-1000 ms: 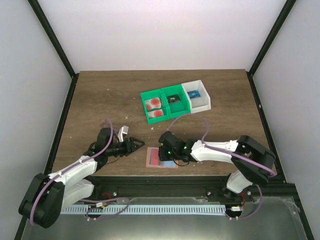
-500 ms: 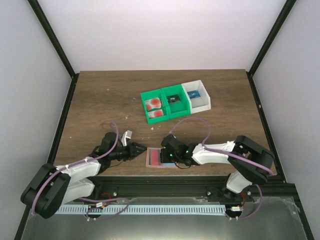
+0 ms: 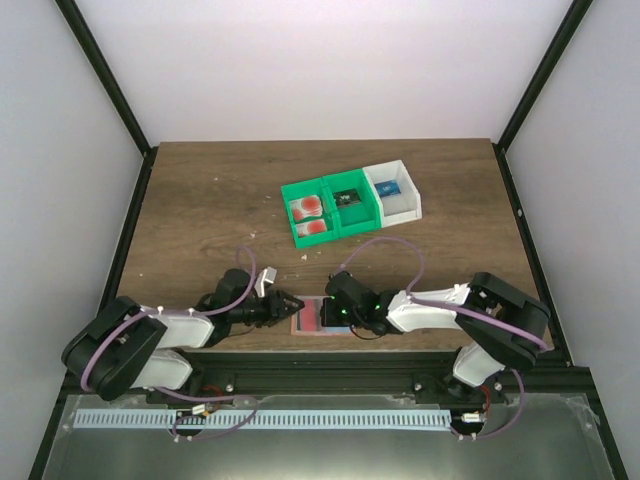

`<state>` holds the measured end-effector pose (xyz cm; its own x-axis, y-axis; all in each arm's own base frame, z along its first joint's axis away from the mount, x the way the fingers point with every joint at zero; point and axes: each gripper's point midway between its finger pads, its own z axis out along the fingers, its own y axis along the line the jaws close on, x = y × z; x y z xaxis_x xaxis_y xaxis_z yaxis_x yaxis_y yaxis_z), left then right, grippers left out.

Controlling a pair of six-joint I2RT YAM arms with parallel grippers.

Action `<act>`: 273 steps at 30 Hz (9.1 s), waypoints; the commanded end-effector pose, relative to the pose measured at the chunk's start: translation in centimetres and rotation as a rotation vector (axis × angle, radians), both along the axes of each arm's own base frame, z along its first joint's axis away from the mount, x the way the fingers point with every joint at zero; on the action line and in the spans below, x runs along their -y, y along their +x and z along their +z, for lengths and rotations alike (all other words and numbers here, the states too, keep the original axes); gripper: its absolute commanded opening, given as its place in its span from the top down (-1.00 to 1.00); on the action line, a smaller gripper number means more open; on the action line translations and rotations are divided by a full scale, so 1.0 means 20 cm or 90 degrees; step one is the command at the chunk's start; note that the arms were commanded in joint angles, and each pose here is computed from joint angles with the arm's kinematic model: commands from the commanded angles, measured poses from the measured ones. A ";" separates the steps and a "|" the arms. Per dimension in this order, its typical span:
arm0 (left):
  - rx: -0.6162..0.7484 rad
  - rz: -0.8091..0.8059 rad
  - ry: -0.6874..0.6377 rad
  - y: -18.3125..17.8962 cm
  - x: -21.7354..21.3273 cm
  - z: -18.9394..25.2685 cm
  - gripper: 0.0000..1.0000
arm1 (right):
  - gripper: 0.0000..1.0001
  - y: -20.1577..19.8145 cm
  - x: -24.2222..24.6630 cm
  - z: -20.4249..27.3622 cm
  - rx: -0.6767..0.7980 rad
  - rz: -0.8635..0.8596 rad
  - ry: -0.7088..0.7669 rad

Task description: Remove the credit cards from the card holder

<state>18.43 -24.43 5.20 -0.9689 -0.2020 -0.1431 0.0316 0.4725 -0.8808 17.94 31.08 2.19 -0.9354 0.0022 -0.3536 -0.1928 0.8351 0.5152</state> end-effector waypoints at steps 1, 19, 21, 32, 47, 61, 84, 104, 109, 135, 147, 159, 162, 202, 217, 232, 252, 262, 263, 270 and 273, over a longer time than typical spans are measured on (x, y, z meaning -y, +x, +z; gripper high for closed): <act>0.025 -0.006 -0.020 0.02 0.03 0.03 0.05 | 0.99 -0.08 0.08 -0.13 -0.043 0.007 -0.049; -0.006 -0.010 -0.002 0.00 0.05 -0.06 0.03 | 0.99 -0.09 0.08 -0.15 -0.045 0.010 -0.050; -0.007 -0.011 -0.004 0.00 0.06 -0.05 0.03 | 0.99 -0.09 0.08 -0.16 -0.047 0.009 -0.049; -0.004 -0.035 -0.023 -0.01 0.13 0.03 0.23 | 0.99 -0.10 0.08 -0.16 -0.052 0.012 -0.033; 0.004 -0.053 -0.008 -0.01 0.21 0.09 0.24 | 0.92 -0.07 0.04 -0.05 -0.014 0.015 0.013; 0.022 -0.058 0.024 0.00 0.22 0.11 0.20 | 0.77 -0.08 0.03 0.03 0.004 0.024 0.052; 0.026 -0.089 -0.003 -0.04 0.40 0.20 0.14 | 0.81 -0.08 0.16 0.10 0.056 -0.005 0.060; 0.024 -0.135 -0.028 -0.12 0.56 0.20 0.15 | 0.71 -0.06 0.47 0.40 0.142 -0.135 0.108; 0.032 -0.113 0.025 -0.07 0.49 0.16 0.12 | 0.69 -0.08 0.44 0.44 0.131 -0.117 0.124; 0.034 -0.104 0.015 -0.07 0.21 0.06 0.06 | 0.67 -0.13 0.29 0.02 0.010 -0.037 -0.001; 0.032 -0.140 0.027 -0.10 0.29 0.01 0.20 | 0.68 -0.12 0.29 0.02 0.020 -0.036 -0.010; 0.017 -0.162 -0.007 -0.14 0.39 0.00 0.36 | 0.68 -0.13 0.30 0.00 0.019 -0.034 -0.007; 0.015 -0.163 -0.010 -0.14 0.40 0.00 0.45 | 0.68 -0.13 0.29 0.00 0.017 -0.032 -0.003; 0.022 -0.112 0.044 -0.08 0.26 0.00 1.00 | 0.68 -0.14 0.34 -0.02 0.019 -0.043 -0.012; 0.087 -0.055 0.084 0.00 0.15 0.17 1.00 | 0.68 -0.12 0.31 0.06 0.037 -0.024 -0.010; 0.225 -0.260 -0.083 -0.21 0.25 0.76 1.00 | 0.34 -0.25 0.32 1.01 0.243 0.134 0.182; 0.294 -0.477 -0.247 -0.53 0.26 0.94 1.00 | 0.11 -0.47 0.43 1.25 0.228 0.252 0.192; 0.307 -0.514 -0.272 -0.59 0.26 0.96 1.00 | 0.32 -0.50 0.34 1.25 0.216 0.293 0.244; 0.308 -0.515 -0.273 -0.59 0.26 0.96 1.00 | 0.36 -0.50 0.34 1.24 0.214 0.293 0.240; 0.310 -0.518 -0.275 -0.60 0.26 0.95 1.00 | 0.54 -0.54 0.33 1.22 0.198 0.314 0.256; 0.316 -0.518 -0.277 -0.60 0.26 0.96 1.00 | 0.70 -0.55 0.34 1.23 0.200 0.315 0.264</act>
